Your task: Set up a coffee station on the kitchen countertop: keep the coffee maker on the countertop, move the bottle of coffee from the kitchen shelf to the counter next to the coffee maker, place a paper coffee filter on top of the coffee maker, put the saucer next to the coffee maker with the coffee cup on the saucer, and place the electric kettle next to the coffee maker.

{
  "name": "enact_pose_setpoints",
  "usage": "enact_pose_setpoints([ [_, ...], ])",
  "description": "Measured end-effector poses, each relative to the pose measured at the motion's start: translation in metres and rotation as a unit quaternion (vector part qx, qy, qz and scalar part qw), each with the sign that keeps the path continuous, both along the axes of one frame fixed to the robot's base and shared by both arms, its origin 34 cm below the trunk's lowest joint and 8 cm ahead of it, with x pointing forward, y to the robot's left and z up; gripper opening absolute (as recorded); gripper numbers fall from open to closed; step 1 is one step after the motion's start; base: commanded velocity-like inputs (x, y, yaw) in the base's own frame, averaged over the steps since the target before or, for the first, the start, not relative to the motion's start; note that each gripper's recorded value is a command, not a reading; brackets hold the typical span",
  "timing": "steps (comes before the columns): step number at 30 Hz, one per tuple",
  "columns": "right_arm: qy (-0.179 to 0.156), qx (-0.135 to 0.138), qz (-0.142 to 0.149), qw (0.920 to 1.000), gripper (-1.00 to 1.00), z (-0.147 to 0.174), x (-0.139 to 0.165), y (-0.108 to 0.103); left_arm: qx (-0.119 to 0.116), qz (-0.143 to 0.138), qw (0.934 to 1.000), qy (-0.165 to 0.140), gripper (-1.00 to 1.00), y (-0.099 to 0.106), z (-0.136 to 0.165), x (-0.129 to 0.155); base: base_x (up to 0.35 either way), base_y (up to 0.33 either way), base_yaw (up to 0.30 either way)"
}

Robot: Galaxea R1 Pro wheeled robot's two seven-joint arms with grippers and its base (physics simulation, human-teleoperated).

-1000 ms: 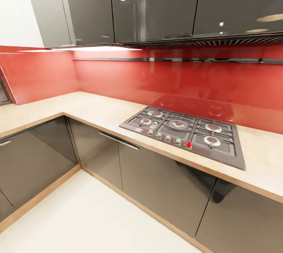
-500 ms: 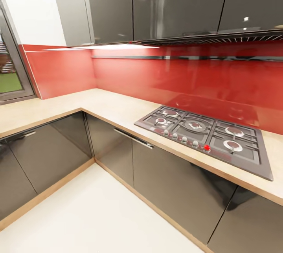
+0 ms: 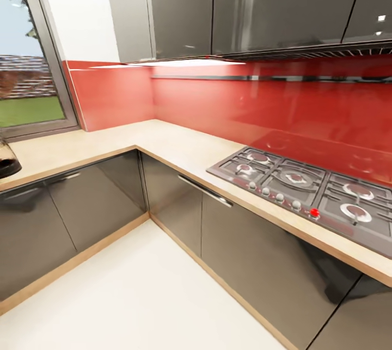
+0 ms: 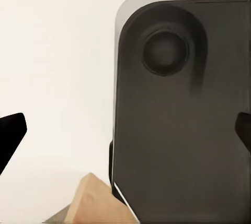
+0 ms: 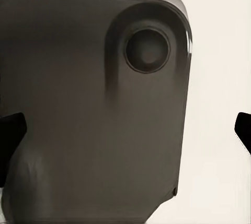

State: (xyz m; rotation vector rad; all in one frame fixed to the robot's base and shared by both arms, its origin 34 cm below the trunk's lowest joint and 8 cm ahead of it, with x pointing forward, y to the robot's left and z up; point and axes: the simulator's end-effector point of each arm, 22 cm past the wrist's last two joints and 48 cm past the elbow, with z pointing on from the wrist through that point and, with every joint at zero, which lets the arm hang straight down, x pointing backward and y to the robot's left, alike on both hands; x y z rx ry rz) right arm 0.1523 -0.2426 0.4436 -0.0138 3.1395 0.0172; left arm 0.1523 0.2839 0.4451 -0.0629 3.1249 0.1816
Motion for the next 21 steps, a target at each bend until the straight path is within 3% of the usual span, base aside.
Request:
enact_pose_setpoints([
  [14, 0.003, 0.001, 0.001, 1.0, 1.0, 0.023, -0.002, 0.0, 0.0, 0.001, 1.0, 0.003, 1.0, -0.001, 0.023, -0.002, 0.0, 0.0, 0.272],
  [21, 0.003, 0.001, 0.001, 1.0, 1.0, 0.034, -0.003, 0.001, 0.007, 0.005, 1.0, 0.003, 1.0, 0.009, 0.034, -0.001, 0.0, 0.0, 0.276],
])
